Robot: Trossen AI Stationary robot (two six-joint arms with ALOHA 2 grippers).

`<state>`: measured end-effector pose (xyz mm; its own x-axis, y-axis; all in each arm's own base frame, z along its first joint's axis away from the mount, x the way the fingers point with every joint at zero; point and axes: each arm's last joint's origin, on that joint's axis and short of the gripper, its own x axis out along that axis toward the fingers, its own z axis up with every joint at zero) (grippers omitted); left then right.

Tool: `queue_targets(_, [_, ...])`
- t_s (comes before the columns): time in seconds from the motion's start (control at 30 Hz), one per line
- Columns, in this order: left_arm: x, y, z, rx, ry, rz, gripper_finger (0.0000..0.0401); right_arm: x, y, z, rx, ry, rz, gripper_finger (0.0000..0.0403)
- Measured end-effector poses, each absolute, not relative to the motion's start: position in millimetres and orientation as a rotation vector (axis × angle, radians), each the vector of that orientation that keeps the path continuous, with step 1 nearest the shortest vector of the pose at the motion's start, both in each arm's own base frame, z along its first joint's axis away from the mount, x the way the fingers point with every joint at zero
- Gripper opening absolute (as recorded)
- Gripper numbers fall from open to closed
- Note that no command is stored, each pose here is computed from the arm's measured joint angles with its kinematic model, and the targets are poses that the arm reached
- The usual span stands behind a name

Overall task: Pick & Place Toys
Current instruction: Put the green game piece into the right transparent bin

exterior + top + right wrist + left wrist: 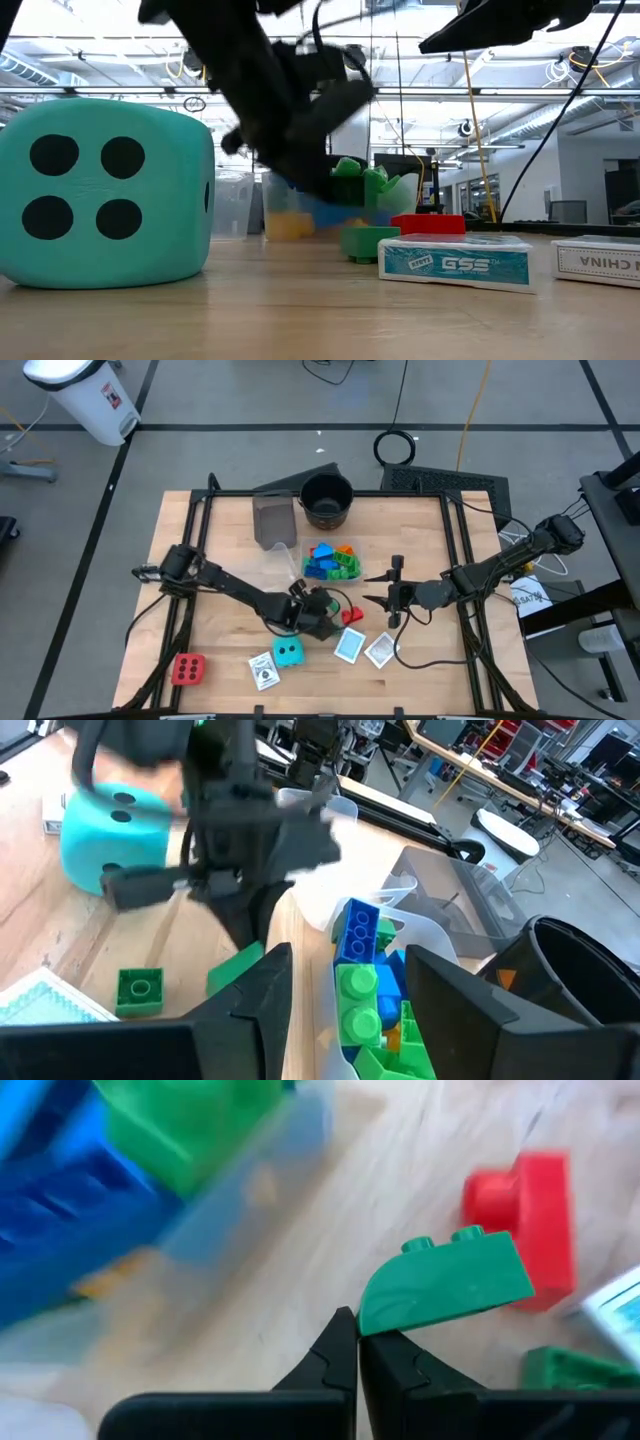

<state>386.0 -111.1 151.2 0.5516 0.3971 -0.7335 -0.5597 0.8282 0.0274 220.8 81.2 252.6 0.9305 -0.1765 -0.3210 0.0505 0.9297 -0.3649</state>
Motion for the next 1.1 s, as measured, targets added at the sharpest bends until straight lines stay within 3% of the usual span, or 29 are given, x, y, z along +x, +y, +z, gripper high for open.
queue_targets(0.4, [361.0,-73.8,241.8,-0.132,0.635,0.677,0.0,220.9,81.2,252.8,-0.359,0.356,-0.119,0.0164])
queue_targets(0.7, [369.1,-12.6,229.9,-0.292,0.769,0.7,0.001,220.8,81.1,252.4,-0.362,0.36,-0.119,0.0164])
queue_targets(0.8, [371.7,0.0,225.4,-0.344,0.801,0.672,0.0043,220.5,81.1,252.0,-0.364,0.365,-0.118,0.0164])
queue_targets(1.1, [371.3,10.7,229.1,-0.325,0.817,0.634,0.0196,219.3,82.9,248.1,-0.344,0.401,-0.033,0.0164])
